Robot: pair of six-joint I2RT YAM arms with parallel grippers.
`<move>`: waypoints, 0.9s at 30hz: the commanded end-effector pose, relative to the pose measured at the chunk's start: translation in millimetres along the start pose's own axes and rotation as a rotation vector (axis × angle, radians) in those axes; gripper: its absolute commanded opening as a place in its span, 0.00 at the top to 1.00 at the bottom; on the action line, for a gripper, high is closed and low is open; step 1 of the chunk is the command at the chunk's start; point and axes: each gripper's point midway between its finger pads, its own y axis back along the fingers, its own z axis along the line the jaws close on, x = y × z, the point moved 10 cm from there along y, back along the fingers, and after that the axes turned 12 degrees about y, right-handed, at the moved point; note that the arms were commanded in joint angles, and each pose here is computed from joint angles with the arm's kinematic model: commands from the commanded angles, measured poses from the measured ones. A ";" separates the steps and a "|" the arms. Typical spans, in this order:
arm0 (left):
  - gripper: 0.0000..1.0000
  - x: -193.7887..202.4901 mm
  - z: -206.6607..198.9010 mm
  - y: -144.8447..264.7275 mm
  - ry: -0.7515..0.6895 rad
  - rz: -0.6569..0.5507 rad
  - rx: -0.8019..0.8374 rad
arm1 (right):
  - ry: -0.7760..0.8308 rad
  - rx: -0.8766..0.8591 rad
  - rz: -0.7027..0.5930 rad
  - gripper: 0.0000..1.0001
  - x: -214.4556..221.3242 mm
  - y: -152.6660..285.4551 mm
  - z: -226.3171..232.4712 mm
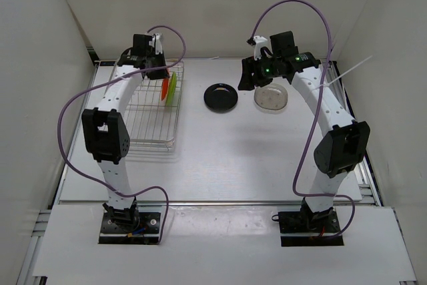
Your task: Unload the plates from the dish rack
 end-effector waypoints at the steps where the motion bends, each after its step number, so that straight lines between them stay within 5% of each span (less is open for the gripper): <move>1: 0.89 -46.0 -22.3 72.3 -0.031 -0.217 0.018 | 0.022 0.016 -0.045 0.36 -8.0 16.5 5.3; 10: 0.89 -62.7 -43.2 142.6 -0.190 -0.241 0.071 | 0.026 0.039 -0.048 0.36 -9.0 19.9 5.3; 15: 0.89 -45.9 -68.4 177.4 -0.434 -0.235 0.090 | 0.005 0.034 -0.077 0.34 -15.1 27.8 6.7; 19: 0.89 -11.6 -85.5 184.3 -0.785 -0.229 -0.159 | -0.060 -0.027 -0.159 0.31 -22.4 47.2 -2.9; 22: 0.89 17.8 -115.6 199.8 -1.010 -0.355 -0.373 | -0.112 -0.146 -0.220 0.29 -25.6 62.1 -7.4; 23: 0.89 39.8 -111.7 182.5 -1.212 -0.286 -0.459 | -0.127 -0.168 -0.247 0.29 -28.0 73.0 -9.1; 27: 0.89 87.7 -137.1 194.9 -1.549 -0.398 -0.577 | -0.096 -0.271 -0.323 0.27 -32.2 92.3 0.3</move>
